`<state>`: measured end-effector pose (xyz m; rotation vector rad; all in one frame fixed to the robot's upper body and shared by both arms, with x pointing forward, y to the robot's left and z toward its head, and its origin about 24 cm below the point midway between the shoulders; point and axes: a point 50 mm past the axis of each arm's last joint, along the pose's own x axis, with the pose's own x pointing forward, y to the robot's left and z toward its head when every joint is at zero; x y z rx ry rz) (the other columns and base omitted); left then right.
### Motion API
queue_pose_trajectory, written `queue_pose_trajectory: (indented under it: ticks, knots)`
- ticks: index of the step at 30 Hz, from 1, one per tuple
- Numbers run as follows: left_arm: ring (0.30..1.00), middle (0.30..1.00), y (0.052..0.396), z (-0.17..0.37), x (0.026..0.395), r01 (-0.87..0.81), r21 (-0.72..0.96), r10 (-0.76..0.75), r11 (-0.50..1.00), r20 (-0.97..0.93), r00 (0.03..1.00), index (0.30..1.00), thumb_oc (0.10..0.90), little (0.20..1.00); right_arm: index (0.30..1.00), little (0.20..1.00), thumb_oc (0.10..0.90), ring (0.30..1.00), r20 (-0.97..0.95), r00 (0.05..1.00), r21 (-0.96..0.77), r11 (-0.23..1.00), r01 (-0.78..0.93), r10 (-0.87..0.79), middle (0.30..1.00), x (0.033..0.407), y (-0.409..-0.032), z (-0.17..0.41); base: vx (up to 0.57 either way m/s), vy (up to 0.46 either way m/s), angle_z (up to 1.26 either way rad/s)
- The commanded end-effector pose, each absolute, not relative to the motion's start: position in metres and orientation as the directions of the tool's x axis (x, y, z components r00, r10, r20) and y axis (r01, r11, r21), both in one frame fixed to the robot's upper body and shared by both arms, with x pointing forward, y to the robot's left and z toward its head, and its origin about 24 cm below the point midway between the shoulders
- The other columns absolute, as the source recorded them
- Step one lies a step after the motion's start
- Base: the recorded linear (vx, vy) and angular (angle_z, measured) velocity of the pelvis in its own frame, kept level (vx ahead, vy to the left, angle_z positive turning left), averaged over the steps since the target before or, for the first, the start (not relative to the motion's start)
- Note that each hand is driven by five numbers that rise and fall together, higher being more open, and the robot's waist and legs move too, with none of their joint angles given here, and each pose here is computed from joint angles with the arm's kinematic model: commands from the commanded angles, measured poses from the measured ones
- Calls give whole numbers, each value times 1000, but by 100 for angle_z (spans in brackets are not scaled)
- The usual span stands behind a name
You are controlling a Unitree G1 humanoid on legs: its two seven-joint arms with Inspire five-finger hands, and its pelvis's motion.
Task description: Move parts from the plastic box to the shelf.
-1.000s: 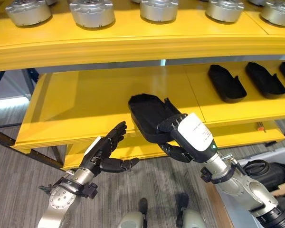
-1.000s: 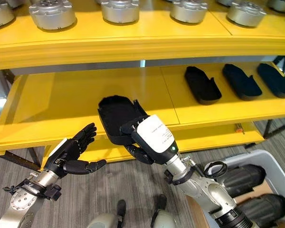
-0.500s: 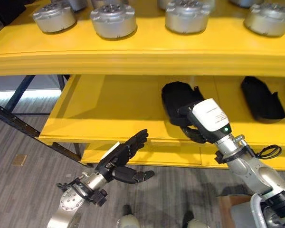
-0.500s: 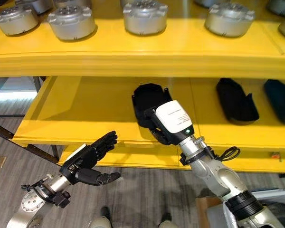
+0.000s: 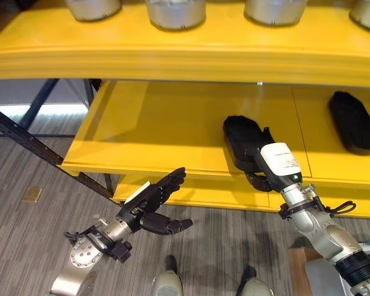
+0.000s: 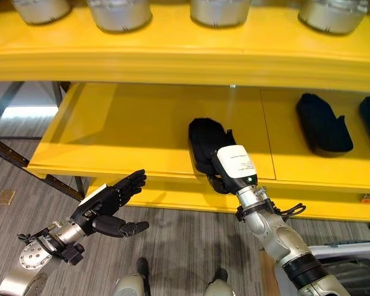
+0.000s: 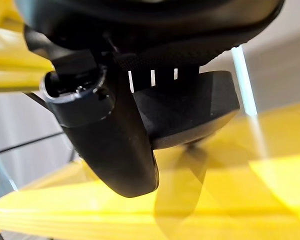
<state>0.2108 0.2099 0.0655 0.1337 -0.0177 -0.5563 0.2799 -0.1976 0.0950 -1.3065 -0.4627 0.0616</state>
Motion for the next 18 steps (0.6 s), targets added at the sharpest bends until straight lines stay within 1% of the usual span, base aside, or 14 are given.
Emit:
queue_pose_trajectory:
  ticks: [1, 8, 11, 13, 18]
  knots:
    - [1000, 1000, 196, 114, 222, 518, 147, -538, 843, 254, 804, 1000, 900, 1000, 300, 300, 400, 300, 607, 755, -785, 331, 523, 248, 300, 297, -199, 168, -116, -64, -7]
    - [1000, 1000, 192, 126, 228, 511, 167, -537, 843, 304, 787, 1000, 900, 1000, 300, 300, 400, 300, 650, 740, -751, 297, 590, 172, 300, 309, -210, 183, -138, -58, -3]
    - [1000, 1000, 189, 131, 234, 502, 153, -523, 851, 330, 786, 1000, 900, 1000, 300, 300, 400, 300, 681, 718, -723, 283, 630, 141, 300, 317, -216, 198, -173, -53, -7]
    - [1000, 1000, 186, 134, 239, 509, 150, -528, 847, 347, 775, 1000, 900, 1000, 300, 300, 400, 300, 713, 686, -696, 270, 666, 144, 300, 323, -220, 216, -202, -87, -4]
    - [1000, 1000, 176, 141, 246, 523, 182, -550, 833, 376, 746, 1000, 900, 1000, 300, 300, 400, 300, 744, 650, -668, 192, 719, 156, 300, 335, -225, 249, -153, -54, -3]
